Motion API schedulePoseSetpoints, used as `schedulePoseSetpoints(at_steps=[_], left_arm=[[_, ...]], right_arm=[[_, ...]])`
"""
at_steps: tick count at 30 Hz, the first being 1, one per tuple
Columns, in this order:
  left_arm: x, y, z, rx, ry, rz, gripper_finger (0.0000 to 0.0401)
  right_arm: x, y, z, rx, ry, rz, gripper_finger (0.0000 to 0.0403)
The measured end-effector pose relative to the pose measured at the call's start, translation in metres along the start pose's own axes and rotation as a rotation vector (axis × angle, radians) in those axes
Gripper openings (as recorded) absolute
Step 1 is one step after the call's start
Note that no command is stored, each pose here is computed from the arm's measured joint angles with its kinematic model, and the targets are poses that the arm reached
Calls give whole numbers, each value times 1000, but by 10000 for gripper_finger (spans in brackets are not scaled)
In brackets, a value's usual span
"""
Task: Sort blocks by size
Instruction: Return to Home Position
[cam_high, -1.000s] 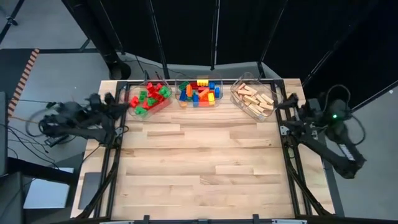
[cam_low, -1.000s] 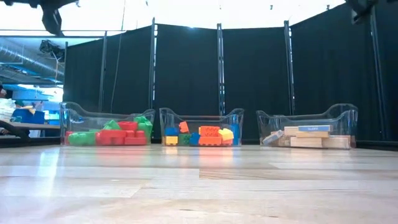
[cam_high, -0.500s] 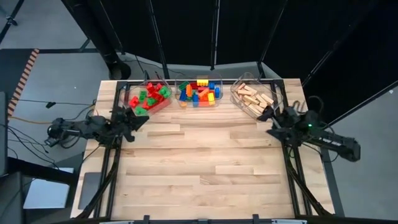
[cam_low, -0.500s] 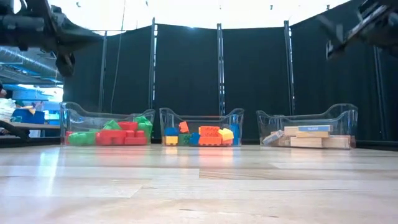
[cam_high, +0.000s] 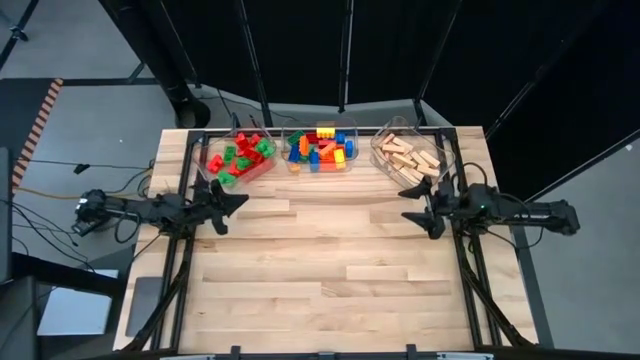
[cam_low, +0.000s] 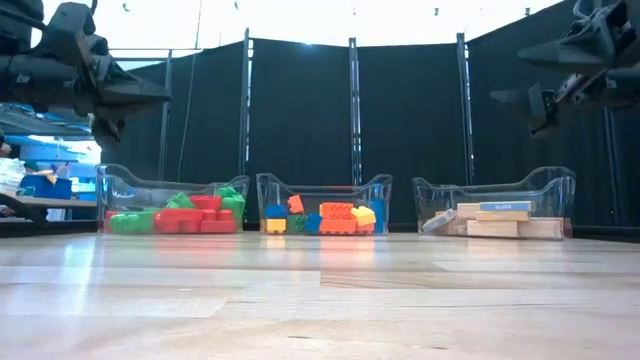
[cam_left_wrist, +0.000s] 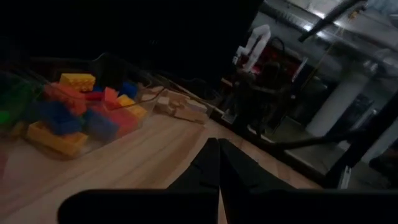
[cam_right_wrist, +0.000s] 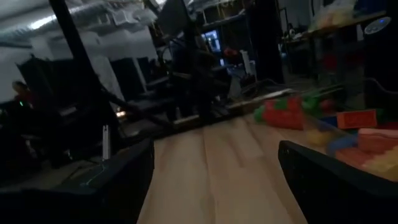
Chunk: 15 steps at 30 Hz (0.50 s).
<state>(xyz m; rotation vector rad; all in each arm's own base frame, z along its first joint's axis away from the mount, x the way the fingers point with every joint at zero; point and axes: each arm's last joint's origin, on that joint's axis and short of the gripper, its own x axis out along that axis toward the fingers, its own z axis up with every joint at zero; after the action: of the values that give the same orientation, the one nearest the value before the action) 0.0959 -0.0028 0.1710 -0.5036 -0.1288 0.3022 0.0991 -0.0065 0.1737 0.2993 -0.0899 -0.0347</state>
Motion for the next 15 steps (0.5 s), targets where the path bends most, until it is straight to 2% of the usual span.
schedulePoseSetpoints(at_steps=[3, 15], left_arm=[[0, 0, 0, 33, 2, -8, 4], [0, 0, 0, 10, 2, -13, 4]], right_arm=[[0, 0, -3, -17, 29, -8, 352], [1, 0, -2, -18, 21, -6, 352]])
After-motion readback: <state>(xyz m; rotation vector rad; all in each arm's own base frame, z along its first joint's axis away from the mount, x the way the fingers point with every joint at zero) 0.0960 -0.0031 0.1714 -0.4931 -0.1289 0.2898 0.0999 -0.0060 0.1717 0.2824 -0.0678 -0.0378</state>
